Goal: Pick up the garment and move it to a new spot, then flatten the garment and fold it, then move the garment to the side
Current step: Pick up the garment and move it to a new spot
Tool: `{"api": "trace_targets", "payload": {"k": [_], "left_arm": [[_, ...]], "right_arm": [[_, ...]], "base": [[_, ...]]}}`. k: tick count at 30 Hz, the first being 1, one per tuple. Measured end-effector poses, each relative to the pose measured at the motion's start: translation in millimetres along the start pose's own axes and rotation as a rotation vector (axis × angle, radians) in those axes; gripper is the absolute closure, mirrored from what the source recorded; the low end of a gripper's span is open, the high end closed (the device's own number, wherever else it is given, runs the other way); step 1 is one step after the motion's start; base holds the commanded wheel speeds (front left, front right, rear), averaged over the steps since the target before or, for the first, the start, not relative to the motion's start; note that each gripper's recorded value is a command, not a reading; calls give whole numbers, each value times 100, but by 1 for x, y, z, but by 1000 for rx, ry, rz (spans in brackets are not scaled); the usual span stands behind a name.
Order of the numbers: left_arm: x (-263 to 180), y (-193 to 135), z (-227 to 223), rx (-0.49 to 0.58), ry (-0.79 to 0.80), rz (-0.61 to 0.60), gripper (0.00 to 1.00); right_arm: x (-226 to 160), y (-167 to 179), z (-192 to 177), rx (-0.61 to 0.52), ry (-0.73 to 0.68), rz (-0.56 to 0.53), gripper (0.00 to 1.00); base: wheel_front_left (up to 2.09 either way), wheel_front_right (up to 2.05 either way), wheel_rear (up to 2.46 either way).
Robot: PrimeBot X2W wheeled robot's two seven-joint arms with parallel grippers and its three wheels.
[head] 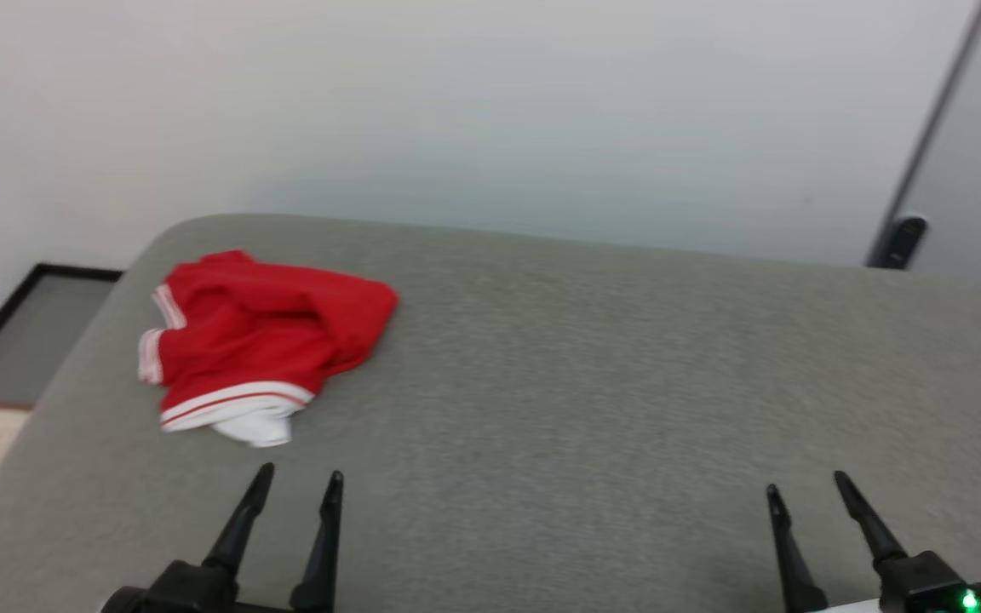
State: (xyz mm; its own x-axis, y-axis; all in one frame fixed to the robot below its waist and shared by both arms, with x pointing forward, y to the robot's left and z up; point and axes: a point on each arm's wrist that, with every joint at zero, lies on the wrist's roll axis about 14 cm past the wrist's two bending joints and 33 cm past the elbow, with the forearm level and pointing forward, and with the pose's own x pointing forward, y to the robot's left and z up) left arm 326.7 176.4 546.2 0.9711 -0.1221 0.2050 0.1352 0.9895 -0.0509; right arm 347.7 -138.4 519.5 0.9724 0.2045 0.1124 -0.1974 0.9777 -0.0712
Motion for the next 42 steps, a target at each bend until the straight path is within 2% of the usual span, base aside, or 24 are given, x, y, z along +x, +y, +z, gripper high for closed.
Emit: {"api": "trace_targets", "payload": {"k": [8,15,19,25,29,32,36,42], "left_arm": [[-41,55,4,69,1,187,0],[-93,95,0,19,7,407,0],[-104,105,-5,-31,22,463,0],[-50,125,34,-58,37,394,0],[-1,142,78,-44,37,317,0],[33,151,95,-45,106,262,0],[80,164,104,-16,227,222,0],[149,166,64,-27,481,175,0]], "right_arm": [[21,71,5,7,-25,226,0],[31,120,9,28,-33,380,0],[34,136,9,21,-32,429,0],[41,136,8,-22,-32,435,0],[56,131,14,-51,-56,420,0],[67,119,12,-70,-58,388,0],[79,98,3,-76,-45,333,0],[90,68,-25,-58,16,255,0]], "base": [[0,0,0],[0,0,0],[0,0,0],[0,0,0],[0,0,0],[0,0,0],[0,0,0],[0,0,0]]}}
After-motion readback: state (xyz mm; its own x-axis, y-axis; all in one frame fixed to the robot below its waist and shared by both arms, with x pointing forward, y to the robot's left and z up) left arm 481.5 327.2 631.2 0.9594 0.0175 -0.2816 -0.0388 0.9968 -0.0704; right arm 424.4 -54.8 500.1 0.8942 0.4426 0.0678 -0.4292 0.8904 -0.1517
